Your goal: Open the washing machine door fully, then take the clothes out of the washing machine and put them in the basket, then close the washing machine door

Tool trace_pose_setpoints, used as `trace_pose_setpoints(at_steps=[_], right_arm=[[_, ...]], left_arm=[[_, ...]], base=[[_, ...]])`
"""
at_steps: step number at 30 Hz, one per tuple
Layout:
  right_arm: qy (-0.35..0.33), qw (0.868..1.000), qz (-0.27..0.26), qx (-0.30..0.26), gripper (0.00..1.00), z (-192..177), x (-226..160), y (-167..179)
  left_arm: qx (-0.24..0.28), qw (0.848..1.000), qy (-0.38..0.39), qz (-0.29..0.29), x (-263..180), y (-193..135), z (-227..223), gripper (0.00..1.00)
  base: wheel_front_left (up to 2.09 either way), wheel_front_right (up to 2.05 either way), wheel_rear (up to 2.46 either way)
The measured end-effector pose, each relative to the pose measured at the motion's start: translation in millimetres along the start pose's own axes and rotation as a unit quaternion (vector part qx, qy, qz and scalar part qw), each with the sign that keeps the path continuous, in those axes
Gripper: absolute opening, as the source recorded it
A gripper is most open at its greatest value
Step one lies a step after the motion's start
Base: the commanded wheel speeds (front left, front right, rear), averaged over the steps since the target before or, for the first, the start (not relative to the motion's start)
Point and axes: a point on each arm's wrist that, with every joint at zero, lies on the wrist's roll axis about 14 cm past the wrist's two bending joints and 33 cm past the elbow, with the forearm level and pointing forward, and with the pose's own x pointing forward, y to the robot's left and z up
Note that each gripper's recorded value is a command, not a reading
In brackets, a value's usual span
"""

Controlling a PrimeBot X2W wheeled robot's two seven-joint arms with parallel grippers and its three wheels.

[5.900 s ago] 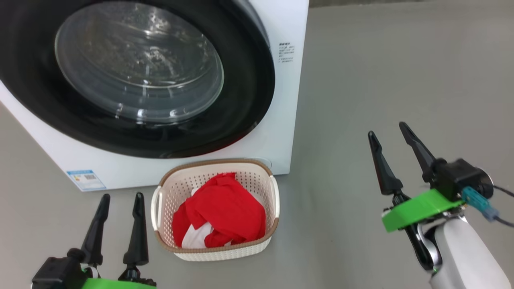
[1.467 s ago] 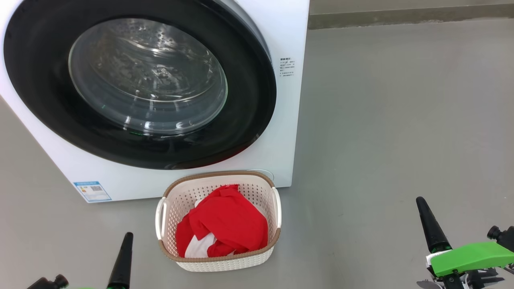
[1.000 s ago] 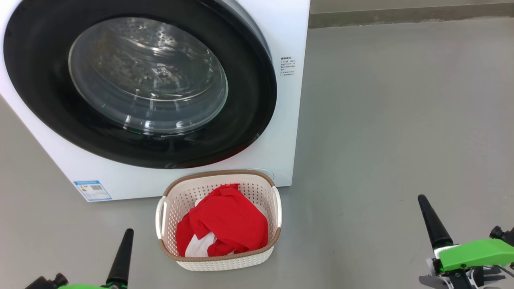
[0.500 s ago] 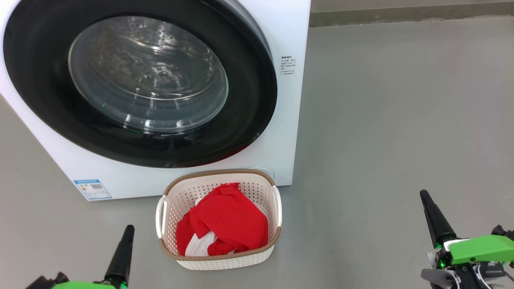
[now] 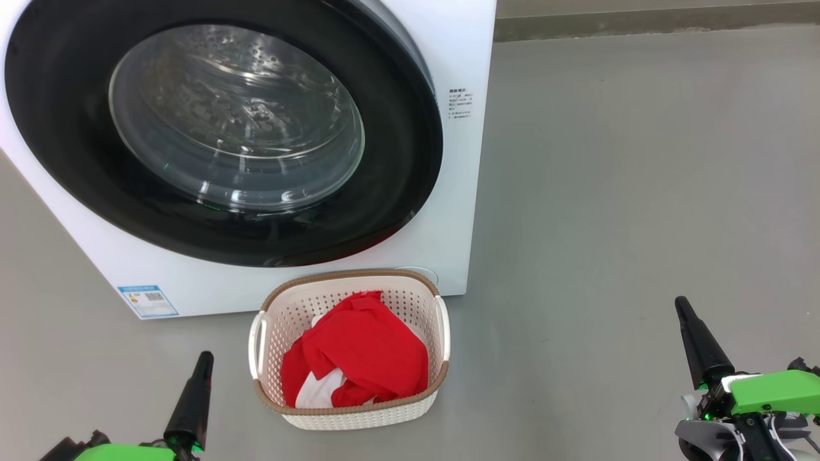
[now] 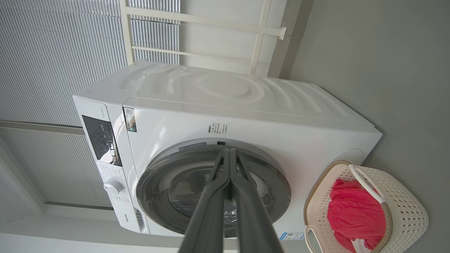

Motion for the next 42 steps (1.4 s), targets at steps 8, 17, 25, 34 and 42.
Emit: trace_pose_setpoints(at_steps=[8,17,25,34,42], right_arm=[[-0.001,1.000,0.000,0.001,0.00,0.4,-0.1,-0.2],[-0.001,1.000,0.000,0.001,0.00,0.6,-0.1,-0.2],[0.000,1.000,0.000,0.002,0.00,0.2,-0.1,-0.2],[0.000,1.000,0.000,0.003,0.00,0.2,-0.2,-0.2],[0.000,1.000,0.000,0.003,0.00,0.1,-0.2,-0.2]], left_arm=[[0.000,1.000,0.000,0.000,0.0,0.0,0.1,0.00],[0.000,1.000,0.000,0.000,0.0,0.1,0.1,0.00],[0.000,1.000,0.000,0.000,0.0,0.1,0.1,0.00],[0.000,1.000,0.000,0.000,0.0,0.0,0.1,0.00],[0.000,1.000,0.000,0.000,0.0,0.1,0.1,0.00]], base=[[0.00,0.00,0.00],[0.00,0.00,0.00],[0.00,0.00,0.00],[0.00,0.00,0.00],[0.00,0.00,0.00]])
